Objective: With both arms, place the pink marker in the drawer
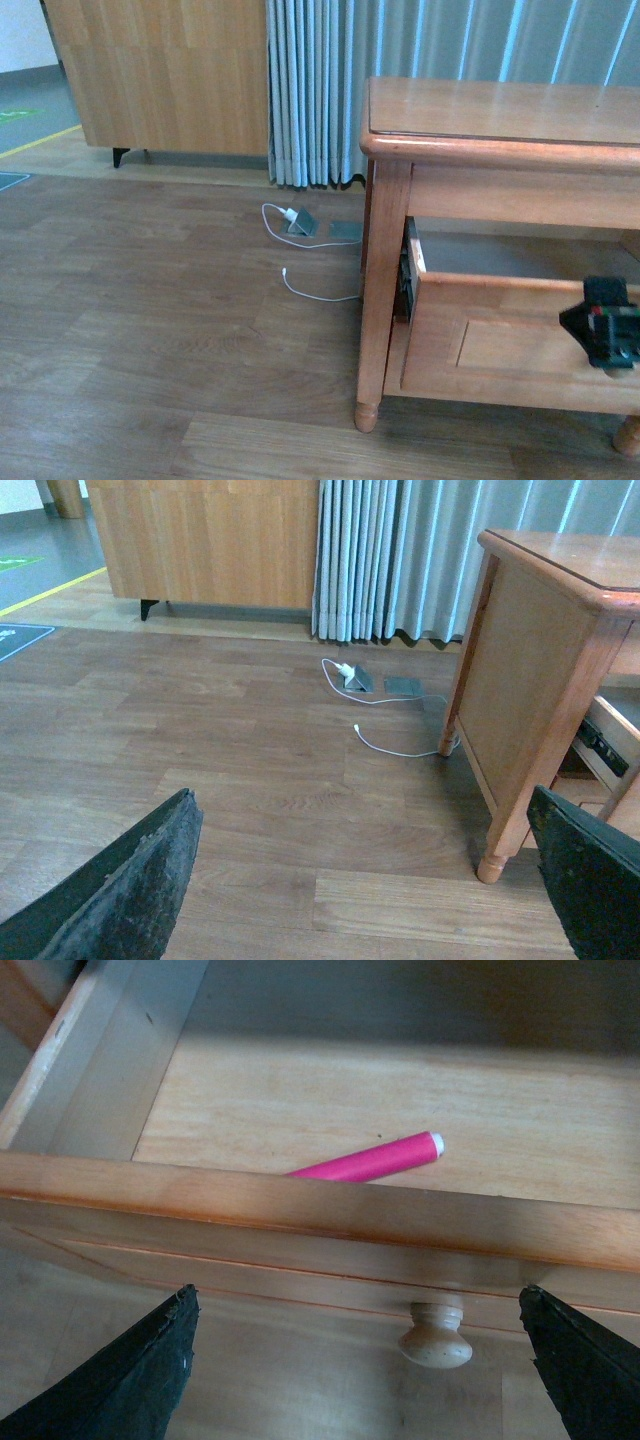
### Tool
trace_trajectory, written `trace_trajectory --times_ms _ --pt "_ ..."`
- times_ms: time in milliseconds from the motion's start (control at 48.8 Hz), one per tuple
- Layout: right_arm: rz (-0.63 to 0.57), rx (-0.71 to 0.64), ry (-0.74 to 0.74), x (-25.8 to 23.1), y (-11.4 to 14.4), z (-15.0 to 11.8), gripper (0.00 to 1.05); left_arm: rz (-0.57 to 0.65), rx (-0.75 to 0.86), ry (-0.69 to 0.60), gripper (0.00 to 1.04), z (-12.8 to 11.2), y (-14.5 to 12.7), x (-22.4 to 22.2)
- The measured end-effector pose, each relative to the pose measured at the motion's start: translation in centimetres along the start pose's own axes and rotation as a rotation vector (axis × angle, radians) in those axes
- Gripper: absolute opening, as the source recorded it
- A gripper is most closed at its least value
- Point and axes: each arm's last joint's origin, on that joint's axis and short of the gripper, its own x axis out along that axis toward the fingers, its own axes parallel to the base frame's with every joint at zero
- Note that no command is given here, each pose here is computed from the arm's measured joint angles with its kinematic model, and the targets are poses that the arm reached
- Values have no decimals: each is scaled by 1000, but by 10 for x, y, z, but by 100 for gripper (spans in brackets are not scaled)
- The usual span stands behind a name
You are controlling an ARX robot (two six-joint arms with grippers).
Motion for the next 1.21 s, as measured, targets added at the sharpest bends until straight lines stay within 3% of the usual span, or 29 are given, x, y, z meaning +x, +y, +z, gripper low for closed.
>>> trace_trajectory --times_ms 410,615,902,1209 --pt "-120 46 -202 79 -15 33 96 0 0 0 99 0 0 0" --pt "-133 58 -214 91 -22 30 96 0 0 0 99 0 0 0" --pt "-130 50 -224 85 -26 31 96 0 0 0 99 0 0 0" --pt "-43 57 -232 20 -17 36 96 0 0 0 99 0 0 0"
